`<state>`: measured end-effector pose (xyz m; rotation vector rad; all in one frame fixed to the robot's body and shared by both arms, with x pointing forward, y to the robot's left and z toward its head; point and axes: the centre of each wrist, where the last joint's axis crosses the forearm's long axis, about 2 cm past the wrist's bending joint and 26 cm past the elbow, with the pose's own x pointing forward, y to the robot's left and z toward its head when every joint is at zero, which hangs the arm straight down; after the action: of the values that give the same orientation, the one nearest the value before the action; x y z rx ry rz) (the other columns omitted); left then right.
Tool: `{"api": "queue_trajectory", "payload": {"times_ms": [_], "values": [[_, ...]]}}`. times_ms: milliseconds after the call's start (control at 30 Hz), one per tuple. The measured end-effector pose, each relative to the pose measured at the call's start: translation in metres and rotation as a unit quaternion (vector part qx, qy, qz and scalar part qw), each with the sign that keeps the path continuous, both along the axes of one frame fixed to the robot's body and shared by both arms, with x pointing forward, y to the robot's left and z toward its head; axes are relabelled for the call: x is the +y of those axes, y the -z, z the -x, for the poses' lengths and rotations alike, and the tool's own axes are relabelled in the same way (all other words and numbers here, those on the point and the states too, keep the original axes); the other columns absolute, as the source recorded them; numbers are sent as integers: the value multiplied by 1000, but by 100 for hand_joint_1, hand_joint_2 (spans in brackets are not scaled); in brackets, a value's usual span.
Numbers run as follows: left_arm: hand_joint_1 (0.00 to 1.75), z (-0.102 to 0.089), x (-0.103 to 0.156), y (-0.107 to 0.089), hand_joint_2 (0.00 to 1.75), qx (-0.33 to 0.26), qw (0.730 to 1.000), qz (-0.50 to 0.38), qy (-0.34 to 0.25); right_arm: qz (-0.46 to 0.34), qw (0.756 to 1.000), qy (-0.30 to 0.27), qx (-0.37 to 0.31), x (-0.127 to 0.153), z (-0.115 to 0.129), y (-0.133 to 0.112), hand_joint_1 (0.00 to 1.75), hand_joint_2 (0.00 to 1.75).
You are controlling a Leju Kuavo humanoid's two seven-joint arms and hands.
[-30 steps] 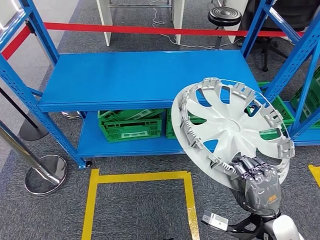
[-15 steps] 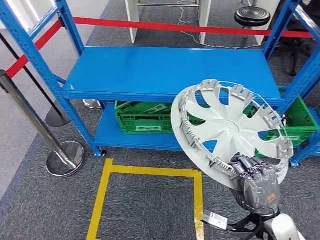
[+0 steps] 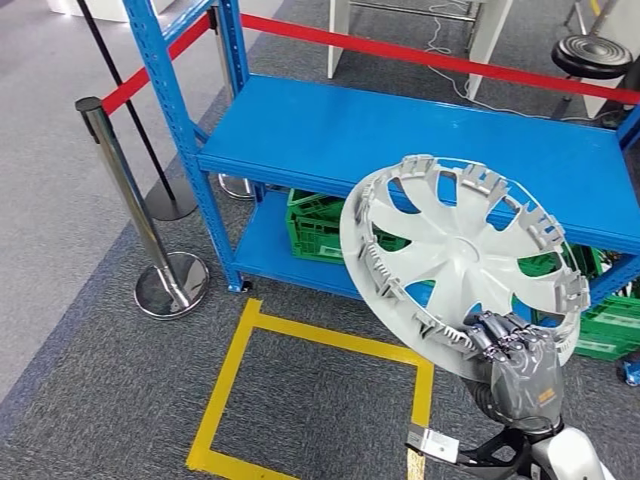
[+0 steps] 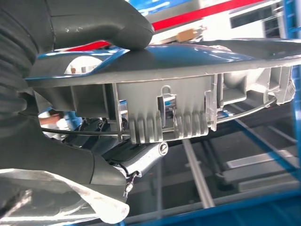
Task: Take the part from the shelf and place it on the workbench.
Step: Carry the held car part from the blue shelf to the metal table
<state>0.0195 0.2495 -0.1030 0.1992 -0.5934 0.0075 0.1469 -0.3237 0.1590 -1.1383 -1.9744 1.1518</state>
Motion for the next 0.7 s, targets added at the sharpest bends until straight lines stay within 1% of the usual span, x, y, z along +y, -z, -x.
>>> {"api": "queue_trajectory", "payload": {"times_ms": [200,700], "values": [[0,-2,-1,0,175,-2,1000,-4,0,2,1000,-4,3,1,1,2,175,175],[0,3,3,-2,175,0,1000,-17,5,8,1000,-14,6,3,4,4,175,175]]}}
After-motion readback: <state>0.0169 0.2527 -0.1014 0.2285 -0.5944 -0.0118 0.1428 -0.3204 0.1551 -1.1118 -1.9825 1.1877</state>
